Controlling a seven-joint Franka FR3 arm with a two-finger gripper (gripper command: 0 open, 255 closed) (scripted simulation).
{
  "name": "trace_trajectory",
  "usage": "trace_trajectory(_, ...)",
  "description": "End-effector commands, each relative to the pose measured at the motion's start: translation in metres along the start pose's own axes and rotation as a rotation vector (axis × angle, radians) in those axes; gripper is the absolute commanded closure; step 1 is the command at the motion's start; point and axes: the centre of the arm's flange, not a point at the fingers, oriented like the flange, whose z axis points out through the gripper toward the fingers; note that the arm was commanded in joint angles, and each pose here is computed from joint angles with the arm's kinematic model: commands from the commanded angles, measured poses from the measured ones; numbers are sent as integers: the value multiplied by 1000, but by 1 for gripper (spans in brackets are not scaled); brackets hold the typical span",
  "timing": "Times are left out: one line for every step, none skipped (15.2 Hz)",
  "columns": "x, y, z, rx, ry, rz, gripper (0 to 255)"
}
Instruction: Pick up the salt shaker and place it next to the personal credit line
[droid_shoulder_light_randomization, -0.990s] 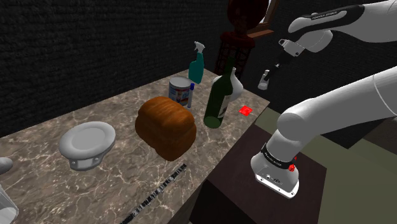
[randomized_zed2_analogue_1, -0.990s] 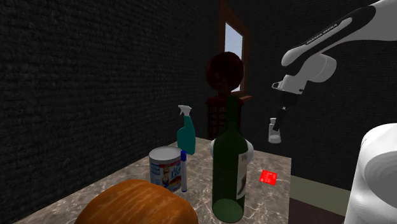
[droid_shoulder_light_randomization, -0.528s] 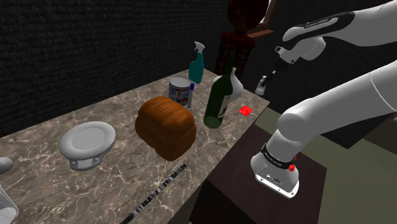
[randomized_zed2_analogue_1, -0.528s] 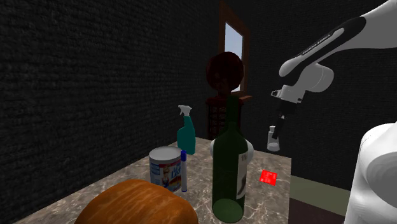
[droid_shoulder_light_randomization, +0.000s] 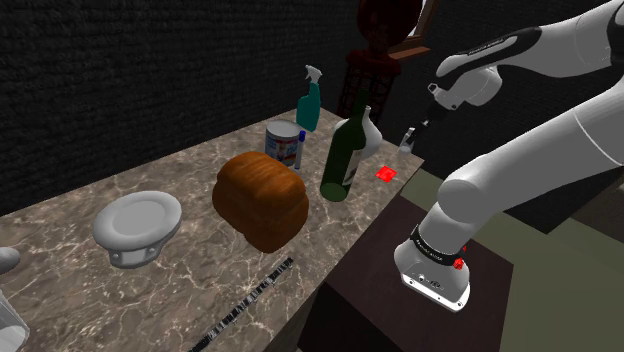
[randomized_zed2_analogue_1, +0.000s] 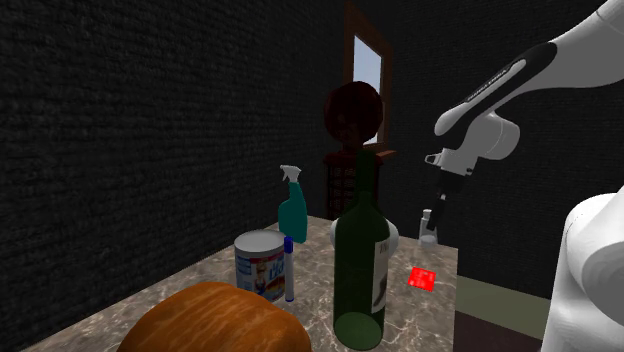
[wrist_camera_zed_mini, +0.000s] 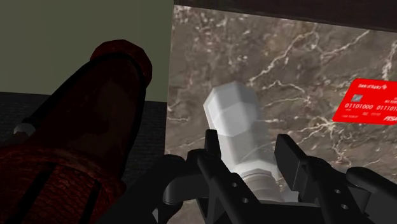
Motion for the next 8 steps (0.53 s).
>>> trace_trajectory(0, 0, 2, -1, 0, 0, 255)
trace_trajectory(0, 0, 2, -1, 0, 0, 255)
trace_trajectory(0, 0, 2, 0, 0, 0, 255)
trace_trajectory(0, 0, 2, 0, 0, 0, 255)
trace_trajectory(0, 0, 2, 0, 0, 0, 255)
trace_trajectory(0, 0, 2, 0, 0, 0, 255)
trace_trajectory(0, 0, 2, 0, 0, 0, 0)
trace_trajectory(0, 0, 2, 0, 0, 0, 0)
